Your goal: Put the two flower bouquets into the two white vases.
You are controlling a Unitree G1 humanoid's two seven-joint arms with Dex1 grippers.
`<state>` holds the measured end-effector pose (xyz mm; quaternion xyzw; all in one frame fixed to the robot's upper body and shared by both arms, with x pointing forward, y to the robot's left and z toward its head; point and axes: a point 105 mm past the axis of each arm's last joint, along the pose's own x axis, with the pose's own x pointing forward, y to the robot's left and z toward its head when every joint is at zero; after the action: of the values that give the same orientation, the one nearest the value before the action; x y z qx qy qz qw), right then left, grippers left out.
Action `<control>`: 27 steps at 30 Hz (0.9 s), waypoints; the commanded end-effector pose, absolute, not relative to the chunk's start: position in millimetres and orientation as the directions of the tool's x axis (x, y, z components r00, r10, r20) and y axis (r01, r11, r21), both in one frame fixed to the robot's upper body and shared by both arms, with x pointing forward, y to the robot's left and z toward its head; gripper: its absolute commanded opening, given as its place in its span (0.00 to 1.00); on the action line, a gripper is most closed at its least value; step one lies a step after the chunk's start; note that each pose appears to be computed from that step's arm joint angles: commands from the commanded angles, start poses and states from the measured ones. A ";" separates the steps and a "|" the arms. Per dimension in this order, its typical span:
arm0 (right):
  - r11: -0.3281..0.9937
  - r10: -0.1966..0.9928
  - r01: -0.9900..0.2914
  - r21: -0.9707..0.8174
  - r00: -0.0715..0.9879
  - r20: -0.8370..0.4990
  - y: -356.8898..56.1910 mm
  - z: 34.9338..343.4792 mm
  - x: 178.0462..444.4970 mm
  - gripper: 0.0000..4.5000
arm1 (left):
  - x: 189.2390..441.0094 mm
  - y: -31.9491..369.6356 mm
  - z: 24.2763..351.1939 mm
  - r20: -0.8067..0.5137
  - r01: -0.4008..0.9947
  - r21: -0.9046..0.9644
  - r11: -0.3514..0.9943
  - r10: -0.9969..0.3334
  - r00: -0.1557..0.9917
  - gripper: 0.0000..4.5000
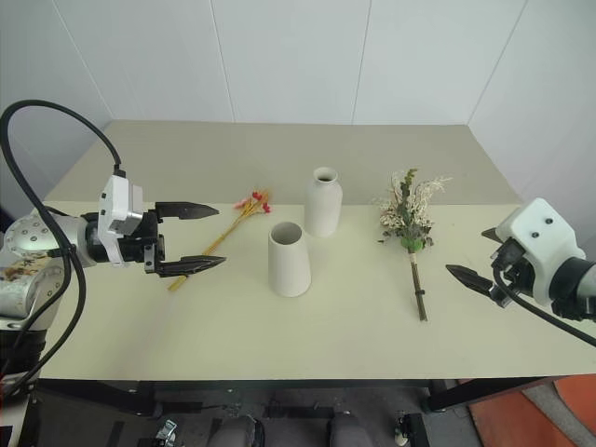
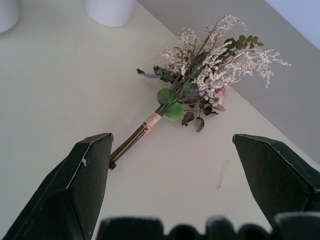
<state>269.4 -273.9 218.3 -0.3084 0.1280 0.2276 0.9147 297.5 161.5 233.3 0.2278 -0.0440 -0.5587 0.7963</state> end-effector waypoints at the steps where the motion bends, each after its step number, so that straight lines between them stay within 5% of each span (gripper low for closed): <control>1: 0.702 0.329 -0.467 -0.538 0.882 -0.337 -273.6 229.0 270.2 1.00 | 296.3 162.5 246.8 -0.170 0.841 0.469 0.269 -0.907 0.384 0.99; 13: 0.759 0.331 -0.454 -0.467 0.887 -0.323 -270.3 228.3 280.2 1.00 | 298.0 160.3 246.7 -0.167 0.840 0.473 0.264 -0.910 0.380 0.99; 27: 0.923 0.249 -0.356 -0.145 0.842 -0.479 -237.8 182.6 366.9 1.00 | 307.7 146.5 248.9 -0.185 0.829 0.510 0.229 -0.912 0.365 0.99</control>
<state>363.6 -233.5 176.7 -0.1098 0.2337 0.1773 0.9497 309.5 149.2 239.1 0.2589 -0.0567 -0.5584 0.7861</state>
